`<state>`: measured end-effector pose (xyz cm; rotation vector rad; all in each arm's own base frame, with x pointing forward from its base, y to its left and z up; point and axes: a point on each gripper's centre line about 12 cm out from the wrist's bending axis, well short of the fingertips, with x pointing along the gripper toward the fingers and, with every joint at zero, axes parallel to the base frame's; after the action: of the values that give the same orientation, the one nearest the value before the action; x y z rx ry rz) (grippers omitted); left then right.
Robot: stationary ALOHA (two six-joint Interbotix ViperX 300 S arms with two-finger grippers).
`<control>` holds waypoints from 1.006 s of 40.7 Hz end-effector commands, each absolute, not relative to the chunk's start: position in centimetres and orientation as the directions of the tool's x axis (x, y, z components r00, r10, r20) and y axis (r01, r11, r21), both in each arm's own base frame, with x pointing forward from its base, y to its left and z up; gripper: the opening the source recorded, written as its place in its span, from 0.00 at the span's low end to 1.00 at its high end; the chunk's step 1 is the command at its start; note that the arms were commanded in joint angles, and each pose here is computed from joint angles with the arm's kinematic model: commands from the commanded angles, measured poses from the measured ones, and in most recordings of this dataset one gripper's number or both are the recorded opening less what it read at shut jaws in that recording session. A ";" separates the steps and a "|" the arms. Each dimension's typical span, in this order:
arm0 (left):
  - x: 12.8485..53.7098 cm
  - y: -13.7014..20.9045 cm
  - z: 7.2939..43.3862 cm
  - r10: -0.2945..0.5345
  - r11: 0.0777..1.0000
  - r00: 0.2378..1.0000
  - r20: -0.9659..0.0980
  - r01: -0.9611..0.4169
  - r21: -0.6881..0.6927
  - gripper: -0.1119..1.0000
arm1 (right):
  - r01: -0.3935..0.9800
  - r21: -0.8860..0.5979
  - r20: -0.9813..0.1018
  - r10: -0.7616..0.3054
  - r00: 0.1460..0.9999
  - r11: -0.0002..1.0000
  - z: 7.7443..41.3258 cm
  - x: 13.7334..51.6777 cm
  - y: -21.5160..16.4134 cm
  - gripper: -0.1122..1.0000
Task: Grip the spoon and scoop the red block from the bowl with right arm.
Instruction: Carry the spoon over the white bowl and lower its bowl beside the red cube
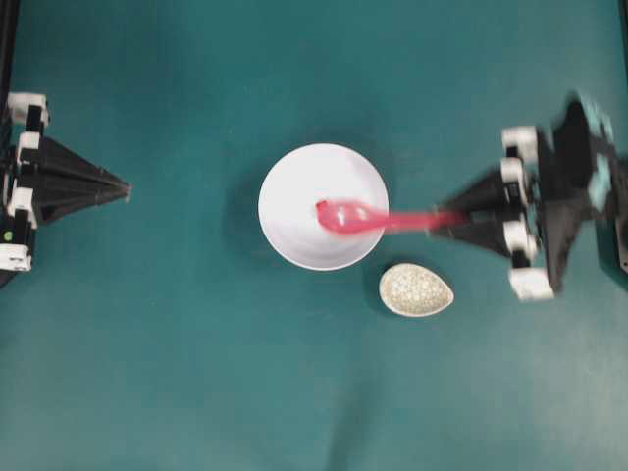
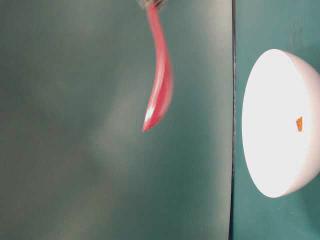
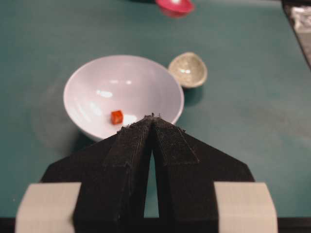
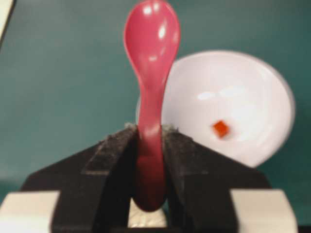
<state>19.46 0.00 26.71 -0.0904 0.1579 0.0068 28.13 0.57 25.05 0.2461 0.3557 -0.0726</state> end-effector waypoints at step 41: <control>19.8 0.0 27.7 -0.001 0.998 0.991 -0.136 -0.009 -0.067 0.10 | 0.319 0.365 -0.849 0.173 0.499 0.875 26.2 35.9 -5.8 0.32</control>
<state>19.48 -0.01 26.66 -0.0720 0.1610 0.0054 35.32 -6.08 25.01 0.5819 1.0666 -0.0950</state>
